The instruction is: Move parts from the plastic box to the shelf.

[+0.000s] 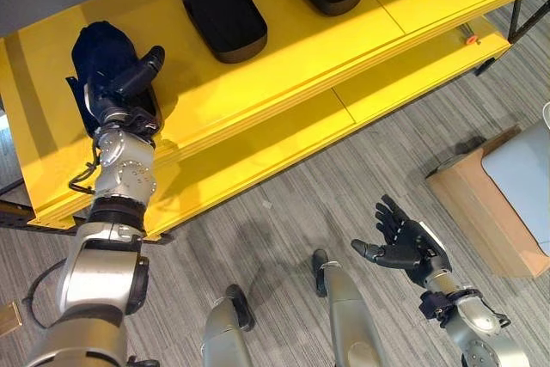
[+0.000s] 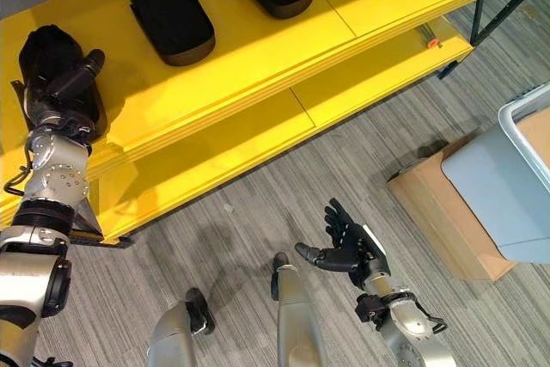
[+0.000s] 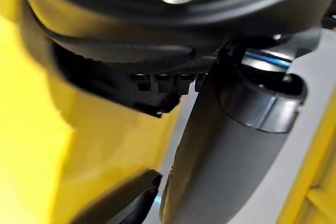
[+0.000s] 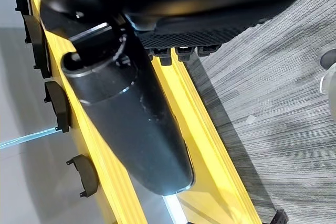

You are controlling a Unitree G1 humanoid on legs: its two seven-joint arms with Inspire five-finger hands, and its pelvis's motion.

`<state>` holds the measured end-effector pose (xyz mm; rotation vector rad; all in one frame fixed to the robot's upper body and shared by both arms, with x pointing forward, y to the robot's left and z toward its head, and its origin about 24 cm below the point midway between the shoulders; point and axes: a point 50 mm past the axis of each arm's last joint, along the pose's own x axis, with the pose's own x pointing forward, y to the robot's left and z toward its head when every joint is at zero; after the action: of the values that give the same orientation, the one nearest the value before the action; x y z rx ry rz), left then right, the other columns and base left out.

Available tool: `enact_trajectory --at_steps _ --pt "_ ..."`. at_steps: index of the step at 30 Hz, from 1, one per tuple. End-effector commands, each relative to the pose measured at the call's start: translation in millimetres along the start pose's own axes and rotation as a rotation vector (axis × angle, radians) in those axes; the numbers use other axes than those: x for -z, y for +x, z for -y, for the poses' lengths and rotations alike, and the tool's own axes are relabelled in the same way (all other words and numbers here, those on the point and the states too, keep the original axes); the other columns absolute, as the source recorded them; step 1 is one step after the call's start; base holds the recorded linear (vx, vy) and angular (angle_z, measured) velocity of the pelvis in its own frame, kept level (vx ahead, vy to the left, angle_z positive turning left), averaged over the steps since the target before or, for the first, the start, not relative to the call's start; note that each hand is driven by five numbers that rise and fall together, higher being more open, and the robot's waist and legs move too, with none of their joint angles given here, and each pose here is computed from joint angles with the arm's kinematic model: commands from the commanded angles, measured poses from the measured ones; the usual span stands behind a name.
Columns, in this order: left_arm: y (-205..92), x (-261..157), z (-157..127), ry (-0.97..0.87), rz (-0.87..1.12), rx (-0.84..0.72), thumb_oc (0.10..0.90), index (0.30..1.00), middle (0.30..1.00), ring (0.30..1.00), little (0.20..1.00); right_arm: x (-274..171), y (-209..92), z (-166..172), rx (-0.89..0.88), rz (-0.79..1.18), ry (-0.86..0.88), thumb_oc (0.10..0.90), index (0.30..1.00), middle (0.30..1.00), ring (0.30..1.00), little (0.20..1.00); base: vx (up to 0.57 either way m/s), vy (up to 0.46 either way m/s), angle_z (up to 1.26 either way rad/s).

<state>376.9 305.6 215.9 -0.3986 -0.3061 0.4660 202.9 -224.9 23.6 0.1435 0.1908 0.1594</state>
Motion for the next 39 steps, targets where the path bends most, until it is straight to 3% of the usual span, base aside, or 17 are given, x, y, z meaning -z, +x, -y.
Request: enact_trajectory --at_steps 1,3,11,19,24,39 --pt "6.5 -86.3 18.5 0.192 0.342 0.087 0.900 1.000 1.000 1.000 1.000 -34.1 -2.6 -0.2 -0.072 0.157 -0.080 0.900 1.000 1.000 1.000 1.000 -0.01 -0.007 0.05" --pt "6.2 -102.1 24.8 0.372 0.411 0.107 0.900 1.000 1.000 1.000 1.000 -32.5 -2.7 0.3 -0.084 0.148 -0.088 0.900 1.000 1.000 1.000 1.000 -0.02 -0.010 0.10" --pt "-2.0 -124.7 38.0 0.663 0.560 0.161 0.900 1.000 1.000 1.000 1.000 -31.5 -5.4 2.2 -0.103 0.143 -0.092 0.900 1.000 1.000 1.000 1.000 -0.01 -0.004 0.06" --pt "-19.1 -131.9 45.5 1.090 0.717 0.256 0.900 1.000 1.000 1.000 1.000 -30.4 -10.4 7.5 -0.101 0.140 -0.094 0.900 1.000 1.000 1.000 1.000 -0.01 -0.005 0.05" --pt "-34.9 -116.9 40.4 1.188 0.753 0.336 0.900 1.000 1.000 1.000 1.000 -29.0 -14.3 9.3 -0.093 0.140 -0.081 0.900 1.000 1.000 1.000 1.000 -0.01 -0.002 0.04" --pt "-66.2 -69.7 -3.7 1.124 0.625 0.396 0.900 1.000 1.000 1.000 1.000 -35.8 -17.5 14.1 -0.058 0.173 -0.094 0.900 1.000 1.000 1.000 1.000 0.00 -0.001 0.00"
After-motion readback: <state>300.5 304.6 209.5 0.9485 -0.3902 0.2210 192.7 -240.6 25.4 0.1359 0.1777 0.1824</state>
